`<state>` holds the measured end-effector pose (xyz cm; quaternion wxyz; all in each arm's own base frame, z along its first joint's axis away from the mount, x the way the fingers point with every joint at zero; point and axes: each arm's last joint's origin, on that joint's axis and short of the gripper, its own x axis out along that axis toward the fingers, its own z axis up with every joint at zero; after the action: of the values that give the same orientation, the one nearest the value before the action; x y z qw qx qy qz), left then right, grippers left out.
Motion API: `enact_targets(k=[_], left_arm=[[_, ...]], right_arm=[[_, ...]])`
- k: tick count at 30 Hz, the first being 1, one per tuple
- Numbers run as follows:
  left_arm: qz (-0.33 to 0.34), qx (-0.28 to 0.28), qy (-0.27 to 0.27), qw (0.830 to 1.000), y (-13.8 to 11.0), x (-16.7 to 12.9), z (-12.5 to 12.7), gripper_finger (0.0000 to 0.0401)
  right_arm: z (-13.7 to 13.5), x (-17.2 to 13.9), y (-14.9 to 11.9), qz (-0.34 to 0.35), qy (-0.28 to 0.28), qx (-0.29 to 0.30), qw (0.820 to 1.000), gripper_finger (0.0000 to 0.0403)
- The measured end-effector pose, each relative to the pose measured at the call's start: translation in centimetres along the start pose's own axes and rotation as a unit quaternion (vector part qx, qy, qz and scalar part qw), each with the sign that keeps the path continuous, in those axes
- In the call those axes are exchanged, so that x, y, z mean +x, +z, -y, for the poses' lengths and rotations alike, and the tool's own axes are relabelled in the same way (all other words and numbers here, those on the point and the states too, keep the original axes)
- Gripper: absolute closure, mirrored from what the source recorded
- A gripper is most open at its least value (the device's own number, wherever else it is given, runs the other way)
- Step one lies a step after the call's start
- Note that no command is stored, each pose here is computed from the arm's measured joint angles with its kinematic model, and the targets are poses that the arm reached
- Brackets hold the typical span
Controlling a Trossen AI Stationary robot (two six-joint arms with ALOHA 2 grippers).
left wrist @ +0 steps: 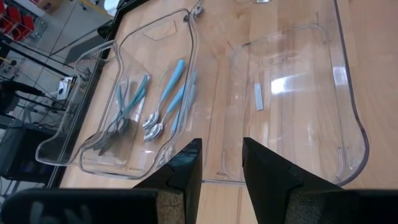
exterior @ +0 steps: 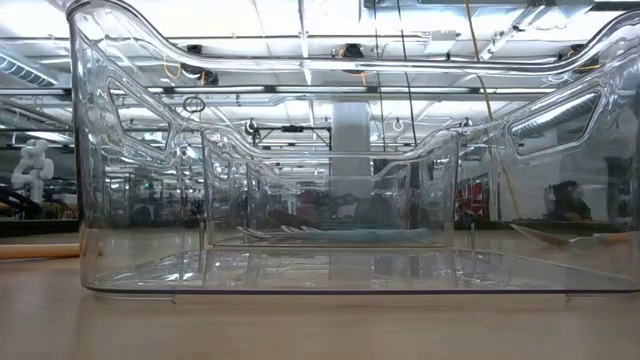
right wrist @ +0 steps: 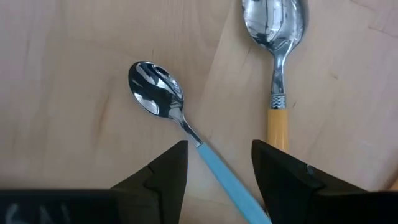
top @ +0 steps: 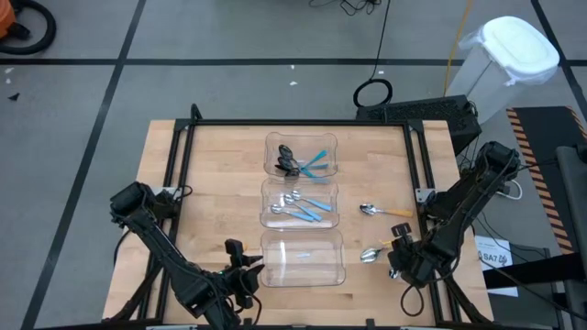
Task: Sort silverware by color (type)
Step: Put the light blue spoon into the middle transparent bin
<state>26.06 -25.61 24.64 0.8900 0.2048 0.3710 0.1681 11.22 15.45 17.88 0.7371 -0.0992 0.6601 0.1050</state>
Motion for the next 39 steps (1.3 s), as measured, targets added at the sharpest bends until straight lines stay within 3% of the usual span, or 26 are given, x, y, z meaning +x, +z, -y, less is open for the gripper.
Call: enact_targets(k=[28,39], left_arm=[[0.000,-0.002,0.000,1.000,0.0,0.0,0.0,0.0286],[0.000,-0.002,0.000,1.000,0.0,0.0,0.0,0.0286]], right_arm=[[-0.4,3.2,-0.3,-0.065,0.003,-0.069,0.995,0.0233],[-0.8,4.0,-0.1,-0.079,0.000,-0.101,0.992,0.0311]])
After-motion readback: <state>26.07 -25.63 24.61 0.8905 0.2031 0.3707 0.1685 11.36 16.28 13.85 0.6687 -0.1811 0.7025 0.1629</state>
